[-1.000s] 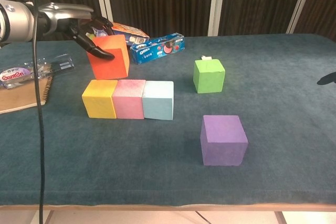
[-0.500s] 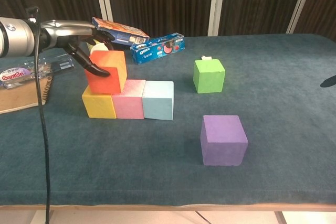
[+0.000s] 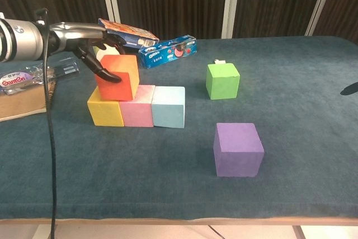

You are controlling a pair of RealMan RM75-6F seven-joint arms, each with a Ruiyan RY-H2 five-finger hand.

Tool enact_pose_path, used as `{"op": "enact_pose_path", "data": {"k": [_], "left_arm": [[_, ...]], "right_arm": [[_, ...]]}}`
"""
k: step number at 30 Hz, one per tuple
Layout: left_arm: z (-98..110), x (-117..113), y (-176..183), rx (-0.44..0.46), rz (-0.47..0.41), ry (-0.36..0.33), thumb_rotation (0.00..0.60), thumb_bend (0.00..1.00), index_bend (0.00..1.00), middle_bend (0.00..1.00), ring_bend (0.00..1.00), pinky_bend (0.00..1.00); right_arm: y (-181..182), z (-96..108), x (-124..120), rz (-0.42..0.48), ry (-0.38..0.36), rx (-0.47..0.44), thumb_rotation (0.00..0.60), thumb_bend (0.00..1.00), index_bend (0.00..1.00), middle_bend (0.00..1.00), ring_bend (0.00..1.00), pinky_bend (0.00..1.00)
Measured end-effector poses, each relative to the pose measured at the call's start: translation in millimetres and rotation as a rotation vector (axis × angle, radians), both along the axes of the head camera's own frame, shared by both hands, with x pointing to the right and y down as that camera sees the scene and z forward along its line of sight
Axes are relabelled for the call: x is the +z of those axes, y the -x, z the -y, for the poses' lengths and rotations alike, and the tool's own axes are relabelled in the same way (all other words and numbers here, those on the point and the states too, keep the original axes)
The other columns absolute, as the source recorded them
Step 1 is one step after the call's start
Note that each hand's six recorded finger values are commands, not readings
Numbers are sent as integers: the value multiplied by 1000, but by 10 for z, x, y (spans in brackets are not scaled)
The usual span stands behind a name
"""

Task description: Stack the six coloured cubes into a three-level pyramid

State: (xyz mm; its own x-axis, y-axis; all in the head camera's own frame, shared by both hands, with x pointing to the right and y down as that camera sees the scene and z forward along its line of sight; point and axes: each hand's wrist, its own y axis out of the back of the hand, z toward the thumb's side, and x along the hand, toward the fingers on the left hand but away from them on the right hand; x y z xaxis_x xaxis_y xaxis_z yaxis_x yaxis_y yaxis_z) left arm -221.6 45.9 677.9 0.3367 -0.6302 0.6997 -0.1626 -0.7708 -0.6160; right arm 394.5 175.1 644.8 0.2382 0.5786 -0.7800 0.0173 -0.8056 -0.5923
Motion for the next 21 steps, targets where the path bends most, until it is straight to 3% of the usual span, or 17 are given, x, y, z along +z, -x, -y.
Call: {"op": "enact_pose_path", "data": {"k": [21], "left_arm": [[-15, 85, -59, -18, -7, 36, 516, 373, 472, 9, 0, 84]], "right_arm": [[-84, 7, 27, -8, 8, 16, 559, 418, 0, 0, 0, 0]]}}
